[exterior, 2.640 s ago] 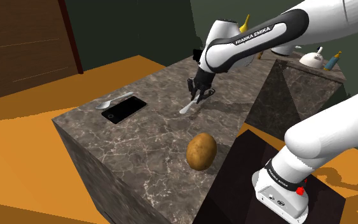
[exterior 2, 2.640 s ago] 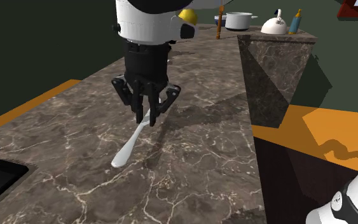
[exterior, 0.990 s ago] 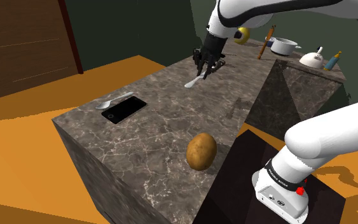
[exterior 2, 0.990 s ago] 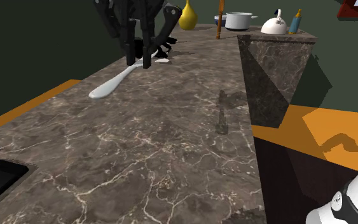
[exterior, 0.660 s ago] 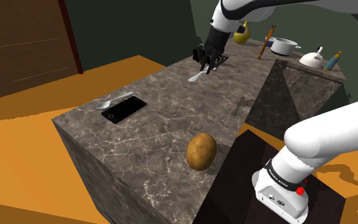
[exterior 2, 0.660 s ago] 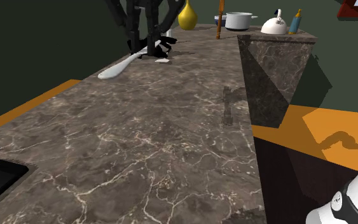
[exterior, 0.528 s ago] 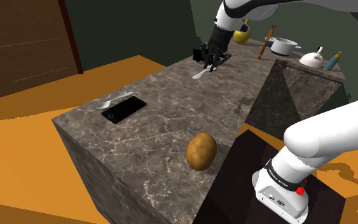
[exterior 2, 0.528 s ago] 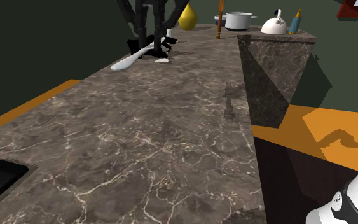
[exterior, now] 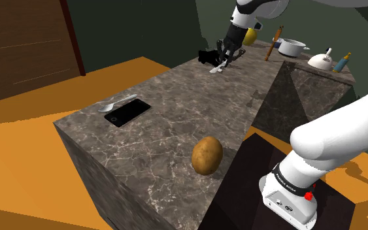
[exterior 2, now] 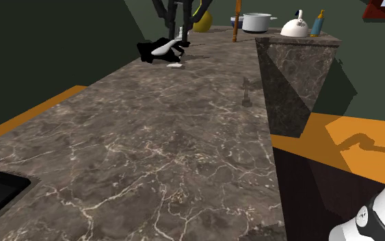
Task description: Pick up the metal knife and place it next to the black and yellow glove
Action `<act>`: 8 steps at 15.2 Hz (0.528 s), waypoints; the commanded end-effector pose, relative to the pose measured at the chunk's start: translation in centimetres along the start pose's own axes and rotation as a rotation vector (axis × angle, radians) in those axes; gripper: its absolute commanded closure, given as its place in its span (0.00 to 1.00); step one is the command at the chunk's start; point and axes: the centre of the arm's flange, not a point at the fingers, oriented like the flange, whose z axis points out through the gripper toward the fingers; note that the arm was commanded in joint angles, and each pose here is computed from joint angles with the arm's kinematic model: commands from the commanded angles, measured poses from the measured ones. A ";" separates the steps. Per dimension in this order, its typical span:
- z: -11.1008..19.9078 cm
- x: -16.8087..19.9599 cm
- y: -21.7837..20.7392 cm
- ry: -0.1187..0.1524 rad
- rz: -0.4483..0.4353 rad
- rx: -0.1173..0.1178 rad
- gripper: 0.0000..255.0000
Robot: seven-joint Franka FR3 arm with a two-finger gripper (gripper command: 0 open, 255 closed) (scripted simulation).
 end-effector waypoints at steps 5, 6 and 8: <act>0.0 7.9 0.5 0.000 -0.001 0.000 1.00; 0.0 9.2 0.5 0.000 -0.001 0.000 1.00; -0.1 11.8 0.6 0.000 -0.001 0.000 1.00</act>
